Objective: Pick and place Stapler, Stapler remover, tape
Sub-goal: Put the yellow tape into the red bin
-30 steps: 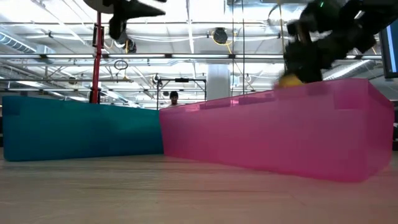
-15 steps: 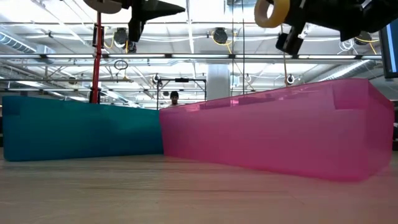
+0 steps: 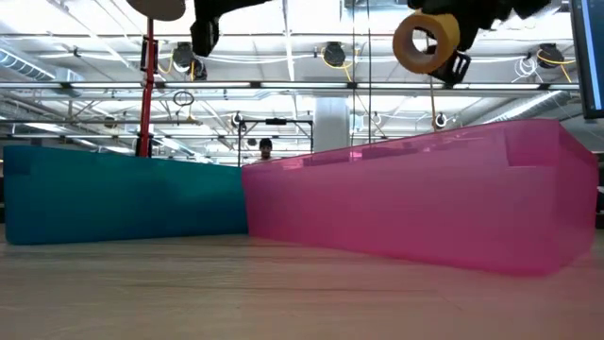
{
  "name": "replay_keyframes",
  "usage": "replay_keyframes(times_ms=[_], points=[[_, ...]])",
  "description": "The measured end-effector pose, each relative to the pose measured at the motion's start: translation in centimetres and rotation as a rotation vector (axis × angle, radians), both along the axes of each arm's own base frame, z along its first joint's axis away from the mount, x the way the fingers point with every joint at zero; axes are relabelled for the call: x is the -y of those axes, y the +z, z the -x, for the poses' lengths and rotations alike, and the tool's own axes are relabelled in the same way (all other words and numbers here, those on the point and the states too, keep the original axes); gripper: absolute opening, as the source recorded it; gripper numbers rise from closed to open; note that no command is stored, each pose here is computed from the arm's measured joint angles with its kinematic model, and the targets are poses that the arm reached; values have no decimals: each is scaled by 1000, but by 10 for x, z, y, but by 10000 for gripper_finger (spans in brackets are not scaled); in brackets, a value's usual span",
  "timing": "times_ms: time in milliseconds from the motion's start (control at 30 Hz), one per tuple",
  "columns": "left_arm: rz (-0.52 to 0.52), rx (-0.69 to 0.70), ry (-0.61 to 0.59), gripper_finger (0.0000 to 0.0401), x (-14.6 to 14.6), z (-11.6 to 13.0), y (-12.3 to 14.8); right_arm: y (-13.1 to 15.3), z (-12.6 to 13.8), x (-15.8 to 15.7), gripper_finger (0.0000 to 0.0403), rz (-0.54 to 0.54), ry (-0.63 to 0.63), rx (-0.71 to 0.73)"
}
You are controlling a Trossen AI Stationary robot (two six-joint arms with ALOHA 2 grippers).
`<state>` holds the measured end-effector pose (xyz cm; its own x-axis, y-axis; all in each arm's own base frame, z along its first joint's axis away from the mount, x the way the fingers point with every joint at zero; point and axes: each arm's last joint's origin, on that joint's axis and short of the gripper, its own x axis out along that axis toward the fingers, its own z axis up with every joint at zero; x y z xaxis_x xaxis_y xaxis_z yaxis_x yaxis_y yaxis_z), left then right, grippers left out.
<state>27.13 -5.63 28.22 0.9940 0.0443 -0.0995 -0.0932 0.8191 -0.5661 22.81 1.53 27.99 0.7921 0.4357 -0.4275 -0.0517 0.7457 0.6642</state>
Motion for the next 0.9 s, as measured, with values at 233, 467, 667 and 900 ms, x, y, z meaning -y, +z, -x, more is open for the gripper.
replay_keyframes(times_ms=[233, 467, 667, 900], points=[[79, -120, -104, 113, 21, 15, -5, -1, -29, -30, 32, 179, -13, -163], [178, -318, -130, 113, 47, 57, -8, -28, -61, -53, 32, 294, -112, -268], [244, -457, -60, 113, 62, 99, -12, -60, -81, -51, 32, 351, -186, -378], [352, -628, -33, 113, 78, 134, -25, -86, -95, -41, 36, 344, -239, -458]])
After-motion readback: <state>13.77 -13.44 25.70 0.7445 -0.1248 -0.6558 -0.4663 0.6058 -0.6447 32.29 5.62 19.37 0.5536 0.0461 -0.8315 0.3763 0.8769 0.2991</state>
